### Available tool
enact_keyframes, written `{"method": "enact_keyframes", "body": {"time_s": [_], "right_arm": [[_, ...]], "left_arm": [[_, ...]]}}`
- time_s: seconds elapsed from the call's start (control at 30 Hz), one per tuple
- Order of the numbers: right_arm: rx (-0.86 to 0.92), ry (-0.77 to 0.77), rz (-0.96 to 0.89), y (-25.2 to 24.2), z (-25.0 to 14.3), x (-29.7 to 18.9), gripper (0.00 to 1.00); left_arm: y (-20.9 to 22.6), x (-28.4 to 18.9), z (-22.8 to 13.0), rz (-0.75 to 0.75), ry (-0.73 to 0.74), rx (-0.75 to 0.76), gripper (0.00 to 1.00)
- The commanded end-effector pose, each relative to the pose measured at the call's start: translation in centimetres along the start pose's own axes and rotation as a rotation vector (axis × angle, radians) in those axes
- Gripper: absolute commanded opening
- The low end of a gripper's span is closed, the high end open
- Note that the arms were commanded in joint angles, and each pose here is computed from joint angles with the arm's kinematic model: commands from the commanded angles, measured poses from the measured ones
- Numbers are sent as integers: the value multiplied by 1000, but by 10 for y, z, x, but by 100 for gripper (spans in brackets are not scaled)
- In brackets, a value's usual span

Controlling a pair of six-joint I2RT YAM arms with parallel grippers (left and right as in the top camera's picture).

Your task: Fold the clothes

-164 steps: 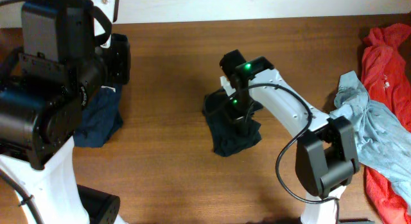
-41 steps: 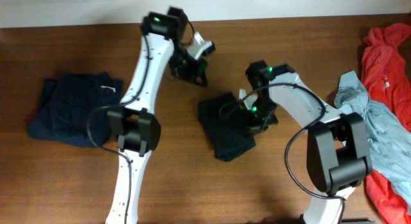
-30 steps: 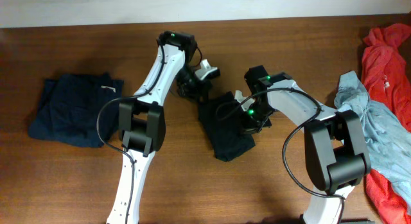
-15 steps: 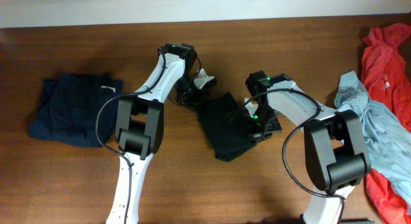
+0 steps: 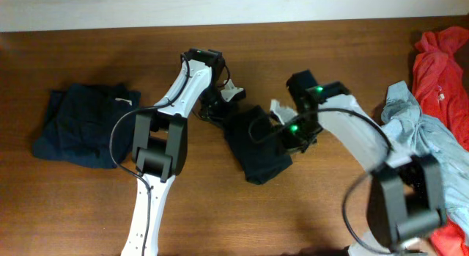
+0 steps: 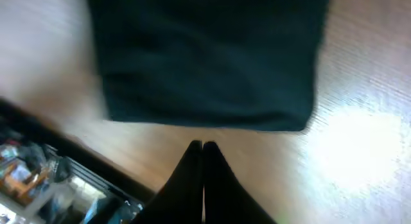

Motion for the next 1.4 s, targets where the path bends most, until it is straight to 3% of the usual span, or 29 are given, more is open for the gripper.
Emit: {"method": "enact_keyframes", "body": {"time_s": [0.0,0.17,0.37,0.53,0.83,1.03,1.2,1.37], "right_arm": [[-40,-53,141,17,5,-12,4],[47,-47,152,23,14,16,4],[56,66,226,45,4,70,4],[217,165,159,46,-6,105,4],[429,241,-9,12,-21,105,4],[306,303,36,-2,-27,93,5],[51,365,275,13,-42,71,4],[-96,253,443,37,-40,42,4]], "left_arm": [[27,19,-8,109,93,-33,0],[27,19,-7,110,90,-32,1],[27,19,-7,111,90,-32,0],[27,19,-8,108,95,-34,1],[30,17,-16,156,154,-45,1],[31,17,-16,164,157,-45,1],[33,16,-17,163,154,-50,1],[33,16,-17,164,153,-52,1]]}}
Point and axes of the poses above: each gripper's point midway between its finger pads, its own x axis out along the fingers, its own y axis along the line the jaws close on, z = x × y, the point moved 8 cm from there along -x, back along the fingers, and after that the axes turned 12 degrees about x, right-handed, at the moved point
